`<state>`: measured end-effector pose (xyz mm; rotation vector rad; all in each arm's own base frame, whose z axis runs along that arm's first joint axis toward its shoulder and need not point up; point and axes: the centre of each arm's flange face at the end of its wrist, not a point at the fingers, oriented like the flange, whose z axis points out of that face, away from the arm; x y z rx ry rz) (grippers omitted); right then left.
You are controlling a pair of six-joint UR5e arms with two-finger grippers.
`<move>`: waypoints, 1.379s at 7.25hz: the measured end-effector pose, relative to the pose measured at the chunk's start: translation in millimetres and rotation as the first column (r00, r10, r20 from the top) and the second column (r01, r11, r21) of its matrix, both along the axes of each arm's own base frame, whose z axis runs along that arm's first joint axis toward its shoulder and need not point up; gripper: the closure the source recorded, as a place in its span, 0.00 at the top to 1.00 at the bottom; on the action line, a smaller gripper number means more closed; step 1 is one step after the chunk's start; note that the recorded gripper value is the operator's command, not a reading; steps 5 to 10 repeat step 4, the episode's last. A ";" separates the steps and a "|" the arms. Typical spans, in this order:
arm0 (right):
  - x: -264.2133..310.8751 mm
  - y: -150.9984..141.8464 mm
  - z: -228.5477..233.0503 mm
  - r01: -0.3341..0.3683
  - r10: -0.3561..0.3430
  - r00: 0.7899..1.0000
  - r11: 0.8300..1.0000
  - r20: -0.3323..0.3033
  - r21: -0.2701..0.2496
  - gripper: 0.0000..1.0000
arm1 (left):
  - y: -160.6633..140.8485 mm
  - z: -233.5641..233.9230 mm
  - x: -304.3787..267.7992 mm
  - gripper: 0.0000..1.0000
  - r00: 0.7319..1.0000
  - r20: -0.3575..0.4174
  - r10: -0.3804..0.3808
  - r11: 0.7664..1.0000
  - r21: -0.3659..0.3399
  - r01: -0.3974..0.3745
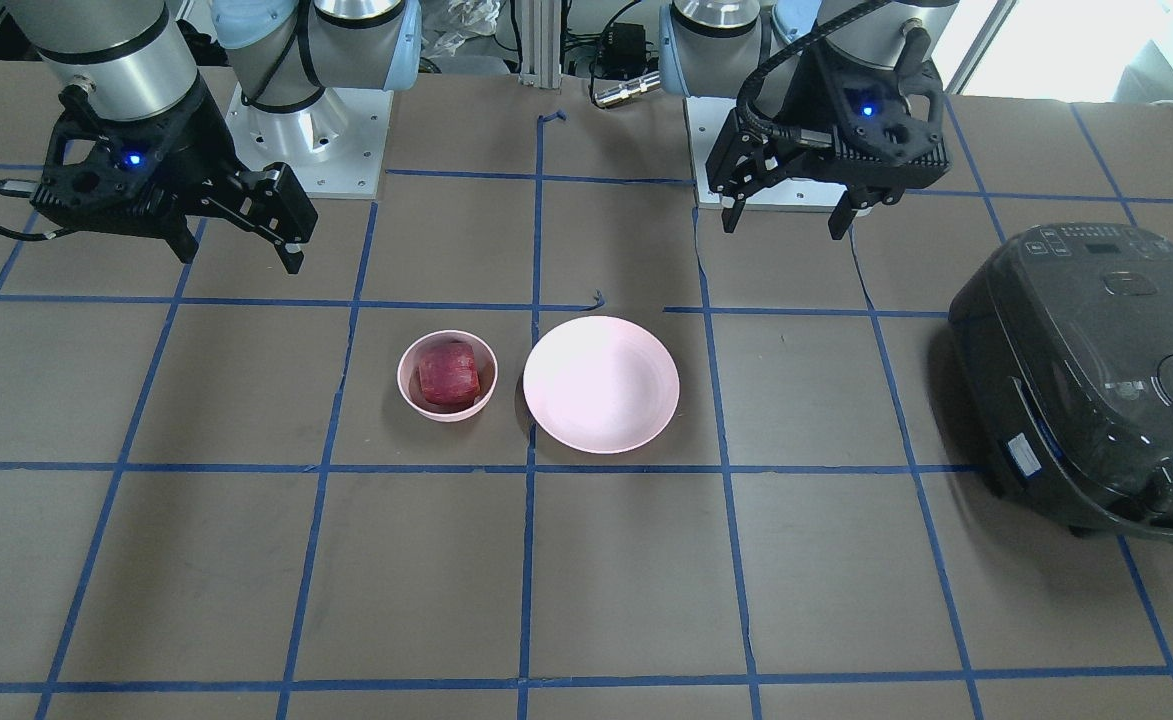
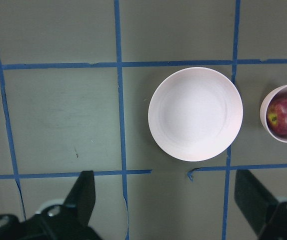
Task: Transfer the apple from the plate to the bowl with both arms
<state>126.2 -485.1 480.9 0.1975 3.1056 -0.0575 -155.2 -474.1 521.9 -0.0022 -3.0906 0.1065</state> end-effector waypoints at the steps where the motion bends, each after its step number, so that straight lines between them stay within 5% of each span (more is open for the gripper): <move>1: -0.6 -0.5 -0.7 0.002 -0.002 1.000 1.000 -0.001 0.001 1.00 | -1.6 0.0 2.7 1.00 1.000 0.001 -0.002 1.000 -0.013 0.002; 10: -3.1 -2.0 -1.0 0.005 -0.005 1.000 1.000 -0.002 0.001 1.00 | -1.7 -1.0 4.4 1.00 1.000 0.012 -0.004 1.000 -0.024 0.004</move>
